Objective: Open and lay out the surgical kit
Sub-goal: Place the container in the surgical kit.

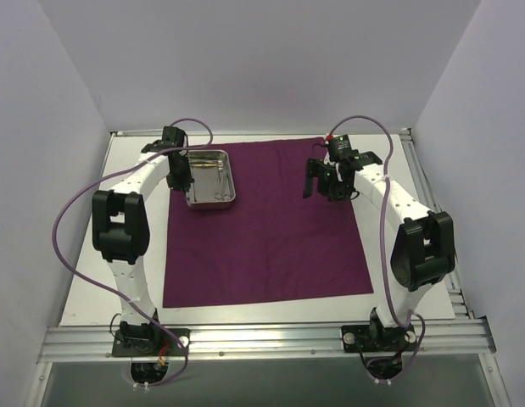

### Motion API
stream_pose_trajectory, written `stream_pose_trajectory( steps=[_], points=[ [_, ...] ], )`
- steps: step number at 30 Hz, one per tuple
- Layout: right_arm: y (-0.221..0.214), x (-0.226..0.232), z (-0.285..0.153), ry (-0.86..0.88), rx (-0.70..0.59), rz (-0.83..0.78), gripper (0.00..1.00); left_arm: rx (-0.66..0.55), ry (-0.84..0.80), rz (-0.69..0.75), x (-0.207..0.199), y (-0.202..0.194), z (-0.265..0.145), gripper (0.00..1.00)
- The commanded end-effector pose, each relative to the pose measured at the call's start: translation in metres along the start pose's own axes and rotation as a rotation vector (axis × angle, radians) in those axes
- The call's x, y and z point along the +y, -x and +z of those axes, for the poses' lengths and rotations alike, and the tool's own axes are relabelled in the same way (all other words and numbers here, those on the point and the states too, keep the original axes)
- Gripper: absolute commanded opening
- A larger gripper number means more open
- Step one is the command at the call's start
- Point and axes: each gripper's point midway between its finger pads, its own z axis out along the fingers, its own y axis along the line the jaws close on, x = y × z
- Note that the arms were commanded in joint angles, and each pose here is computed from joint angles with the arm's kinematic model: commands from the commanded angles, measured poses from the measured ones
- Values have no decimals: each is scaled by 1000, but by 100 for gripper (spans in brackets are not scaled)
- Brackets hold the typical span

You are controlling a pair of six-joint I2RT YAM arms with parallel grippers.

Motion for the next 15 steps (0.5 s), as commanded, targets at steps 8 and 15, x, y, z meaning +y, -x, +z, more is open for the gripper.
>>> stream_pose_trajectory(
  steps=[8,15],
  points=[
    [1,11,-2,26,1,-13,78,-110,-19,-37,18,22,-13,2],
    [-2,9,-3,23,5,-12,79,-45,34,38,45,17,10,2]
  ],
)
